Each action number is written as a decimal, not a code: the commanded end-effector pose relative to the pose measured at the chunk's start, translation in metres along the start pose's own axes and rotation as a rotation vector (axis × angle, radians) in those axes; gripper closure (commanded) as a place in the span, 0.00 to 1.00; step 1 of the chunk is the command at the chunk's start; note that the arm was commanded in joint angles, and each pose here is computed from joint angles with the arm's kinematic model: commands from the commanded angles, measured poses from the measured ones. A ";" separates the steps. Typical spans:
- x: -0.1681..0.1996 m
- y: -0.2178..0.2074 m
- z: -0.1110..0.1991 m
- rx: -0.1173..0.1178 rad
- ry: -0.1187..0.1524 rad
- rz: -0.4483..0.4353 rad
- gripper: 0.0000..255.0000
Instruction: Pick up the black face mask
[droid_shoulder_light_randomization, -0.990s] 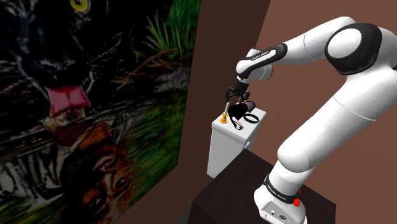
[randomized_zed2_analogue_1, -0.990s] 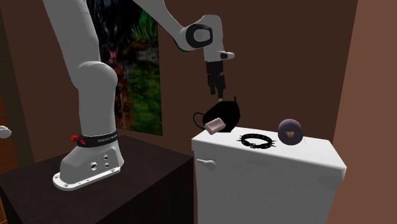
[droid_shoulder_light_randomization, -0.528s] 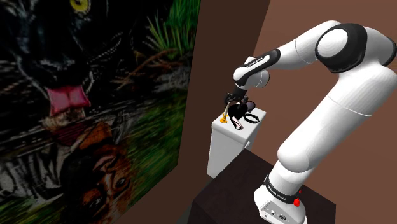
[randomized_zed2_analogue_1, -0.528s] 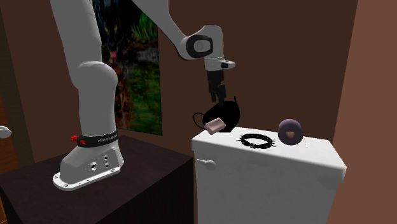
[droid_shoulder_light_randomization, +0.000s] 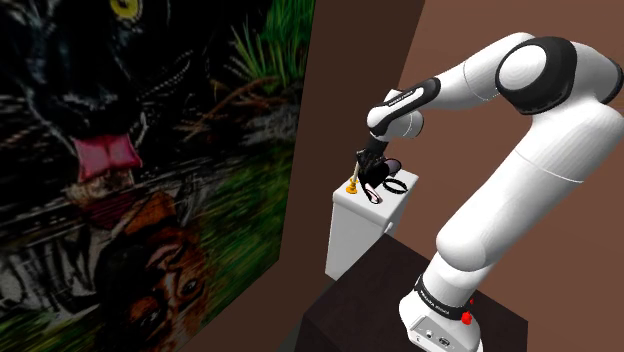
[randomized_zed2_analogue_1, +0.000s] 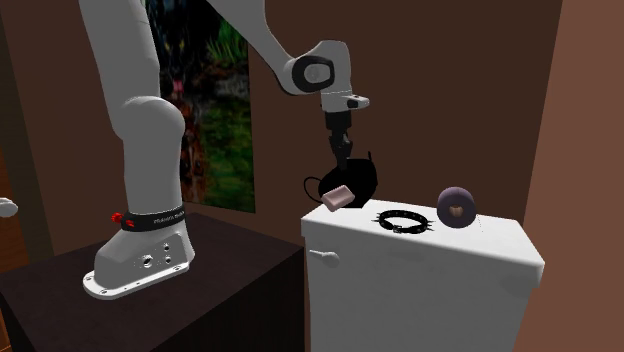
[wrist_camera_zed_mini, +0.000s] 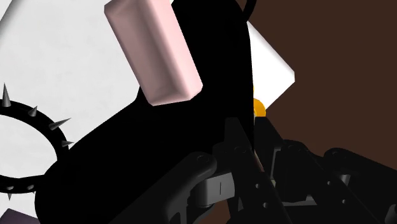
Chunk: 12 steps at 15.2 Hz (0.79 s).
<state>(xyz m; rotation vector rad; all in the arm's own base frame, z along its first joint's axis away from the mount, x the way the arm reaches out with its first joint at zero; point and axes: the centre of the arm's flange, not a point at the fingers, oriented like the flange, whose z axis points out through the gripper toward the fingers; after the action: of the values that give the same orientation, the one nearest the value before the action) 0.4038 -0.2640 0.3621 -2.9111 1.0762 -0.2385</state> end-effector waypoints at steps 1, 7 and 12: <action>0.000 0.000 0.000 0.000 0.000 0.000 1.00; 0.003 -0.002 -0.021 0.000 0.000 0.000 1.00; 0.006 -0.004 -0.047 0.000 0.000 0.000 1.00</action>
<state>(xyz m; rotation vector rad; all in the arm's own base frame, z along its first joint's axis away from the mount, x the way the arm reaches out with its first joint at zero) 0.4039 -0.2652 0.4035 -2.9110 1.0759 -0.2377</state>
